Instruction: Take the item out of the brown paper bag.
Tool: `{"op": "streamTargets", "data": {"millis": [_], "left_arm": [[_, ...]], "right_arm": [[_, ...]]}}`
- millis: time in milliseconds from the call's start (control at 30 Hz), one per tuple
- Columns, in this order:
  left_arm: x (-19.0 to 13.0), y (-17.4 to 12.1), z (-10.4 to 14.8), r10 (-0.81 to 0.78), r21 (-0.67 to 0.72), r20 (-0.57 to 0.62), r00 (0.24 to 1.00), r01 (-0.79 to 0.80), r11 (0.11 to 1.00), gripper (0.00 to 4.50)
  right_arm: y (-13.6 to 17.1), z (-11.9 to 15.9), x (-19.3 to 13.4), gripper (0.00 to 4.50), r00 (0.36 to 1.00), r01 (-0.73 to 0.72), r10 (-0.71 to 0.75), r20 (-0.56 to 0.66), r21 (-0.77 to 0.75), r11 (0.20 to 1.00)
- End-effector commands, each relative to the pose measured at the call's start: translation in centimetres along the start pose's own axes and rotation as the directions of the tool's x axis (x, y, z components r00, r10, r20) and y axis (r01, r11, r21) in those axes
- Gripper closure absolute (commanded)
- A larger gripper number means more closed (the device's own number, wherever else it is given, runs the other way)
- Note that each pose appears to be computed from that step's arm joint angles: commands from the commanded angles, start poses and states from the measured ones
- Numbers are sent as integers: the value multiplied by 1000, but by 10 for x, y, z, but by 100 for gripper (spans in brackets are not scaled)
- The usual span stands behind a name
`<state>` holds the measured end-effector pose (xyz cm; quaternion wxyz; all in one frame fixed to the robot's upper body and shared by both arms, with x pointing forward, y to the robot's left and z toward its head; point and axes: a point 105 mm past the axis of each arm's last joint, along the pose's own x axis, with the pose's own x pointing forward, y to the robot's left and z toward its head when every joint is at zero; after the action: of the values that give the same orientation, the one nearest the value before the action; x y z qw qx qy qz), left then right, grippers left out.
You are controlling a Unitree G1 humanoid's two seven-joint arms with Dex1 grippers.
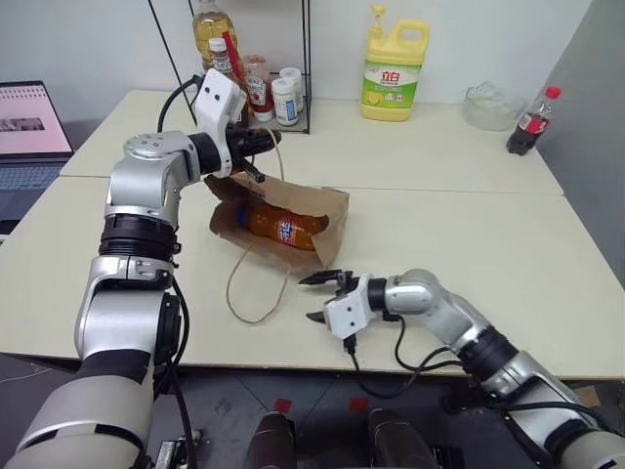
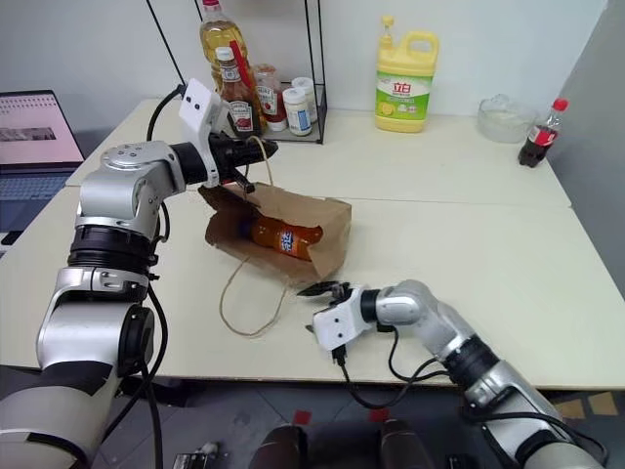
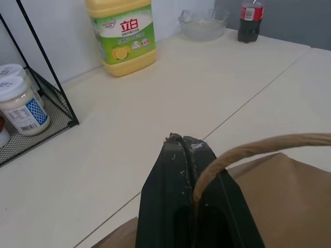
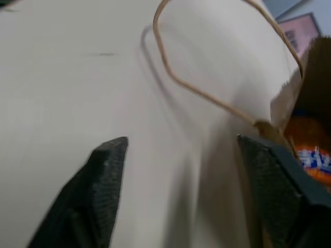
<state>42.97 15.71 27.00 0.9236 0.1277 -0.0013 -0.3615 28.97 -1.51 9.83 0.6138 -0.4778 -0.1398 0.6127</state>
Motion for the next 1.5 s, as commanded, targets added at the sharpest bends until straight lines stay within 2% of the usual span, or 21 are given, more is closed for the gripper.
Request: {"op": "streamTargets", "data": {"millis": [33, 133, 233, 333, 367, 500, 667, 833, 967, 1100, 1500], "left_arm": [[-3, 2, 16, 9, 47, 44, 999, -11, 999, 450], [-2, 3, 17, 16, 46, 49, 999, -18, 999, 450], [0, 4, 18, 19, 45, 52, 998, -21, 999, 450], [1, 5, 18, 22, 47, 51, 998, -25, 999, 450], [1, 5, 18, 23, 47, 51, 998, -25, 999, 450], [3, 6, 20, 28, 51, 53, 998, -31, 998, 450], [0, 6, 23, 27, 63, 53, 998, -31, 998, 450], [-4, 8, 23, 33, 66, 53, 998, -37, 997, 450], [-6, 8, 23, 39, 67, 54, 998, -43, 997, 450], [-9, 8, 22, 45, 66, 55, 997, -49, 997, 450], [-8, 3, 17, 43, 51, 56, 997, -46, 998, 450]], "right_arm": [[-4, 12, -34, 4, 1000, -27, 26, 14, 56, 998], [-7, 13, -61, 4, 999, -40, 42, -13, 138, 990], [-21, 18, -71, 4, 1000, 12, -13, 2, 254, 967], [-57, 46, -67, 4, 973, 70, -173, 150, 525, 848], [-63, 53, -65, 4, 964, 63, -200, 178, 574, 816], [-88, 83, -32, 4, 916, -8, -274, 295, 695, 719], [-97, 86, 11, 4, 900, -56, -291, 324, 749, 661], [-115, 91, 40, 4, 870, -89, -338, 358, 790, 607], [-128, 84, 55, 4, 864, -93, -365, 347, 822, 562], [-129, 59, 69, 4, 904, 10, -363, 225, 838, 545], [-142, 21, 60, 4, 890, 152, -451, 61, 894, 420]]}}
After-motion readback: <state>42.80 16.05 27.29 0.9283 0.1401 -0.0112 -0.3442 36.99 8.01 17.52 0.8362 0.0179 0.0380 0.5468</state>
